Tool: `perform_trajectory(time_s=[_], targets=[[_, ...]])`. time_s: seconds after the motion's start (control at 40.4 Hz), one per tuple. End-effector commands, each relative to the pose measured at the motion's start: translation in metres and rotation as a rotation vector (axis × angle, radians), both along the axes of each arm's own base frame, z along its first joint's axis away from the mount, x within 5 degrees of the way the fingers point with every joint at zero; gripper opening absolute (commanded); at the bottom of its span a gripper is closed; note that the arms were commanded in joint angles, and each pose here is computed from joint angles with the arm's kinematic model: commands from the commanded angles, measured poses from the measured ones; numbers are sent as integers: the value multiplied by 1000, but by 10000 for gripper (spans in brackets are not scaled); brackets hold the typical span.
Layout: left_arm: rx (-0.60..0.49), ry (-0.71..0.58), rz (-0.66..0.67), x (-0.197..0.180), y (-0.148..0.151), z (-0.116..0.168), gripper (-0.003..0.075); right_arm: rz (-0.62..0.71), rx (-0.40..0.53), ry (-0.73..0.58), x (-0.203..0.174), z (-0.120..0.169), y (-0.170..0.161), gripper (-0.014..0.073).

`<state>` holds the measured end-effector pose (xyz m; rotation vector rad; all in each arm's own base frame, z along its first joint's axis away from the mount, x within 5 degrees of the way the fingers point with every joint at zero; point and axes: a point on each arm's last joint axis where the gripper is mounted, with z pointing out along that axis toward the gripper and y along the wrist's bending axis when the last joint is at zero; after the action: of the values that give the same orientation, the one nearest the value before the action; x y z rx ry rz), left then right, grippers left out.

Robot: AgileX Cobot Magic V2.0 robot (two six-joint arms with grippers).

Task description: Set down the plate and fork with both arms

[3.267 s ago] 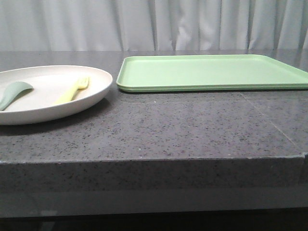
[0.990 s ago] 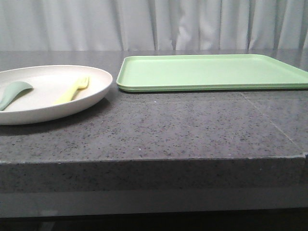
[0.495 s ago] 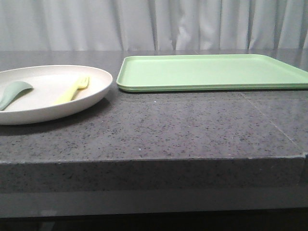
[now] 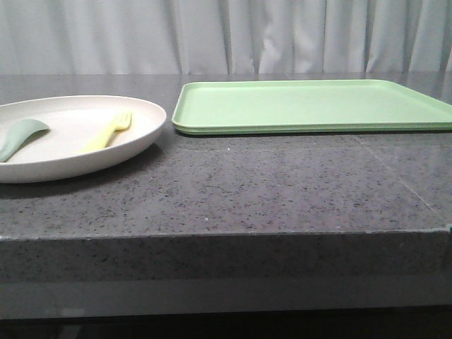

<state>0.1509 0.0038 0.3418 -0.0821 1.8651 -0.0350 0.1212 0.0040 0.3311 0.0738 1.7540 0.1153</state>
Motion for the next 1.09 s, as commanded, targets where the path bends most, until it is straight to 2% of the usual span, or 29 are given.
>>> perform_trajectory(time_s=[0.0,0.223,0.322,0.495,0.718,0.965,1.064], targets=[[-14,47,-4,22,0,20,578,-10,-8,-120,1,20,-1,643],[-22,360,-40,70,-5,15,577,-9,-8,-119,1,20,-1,643],[-16,501,-79,90,-14,2,577,-8,-8,-115,1,19,-1,643],[-8,659,-109,121,-23,-25,577,-8,-8,-115,1,19,-1,643],[-6,755,-108,148,-24,-49,577,-8,-8,-112,1,19,-1,643],[-8,801,-107,158,-25,-66,576,-8,-8,-109,1,19,-1,643],[-8,794,-107,159,-25,-66,537,-8,-8,-109,1,19,-1,643]])
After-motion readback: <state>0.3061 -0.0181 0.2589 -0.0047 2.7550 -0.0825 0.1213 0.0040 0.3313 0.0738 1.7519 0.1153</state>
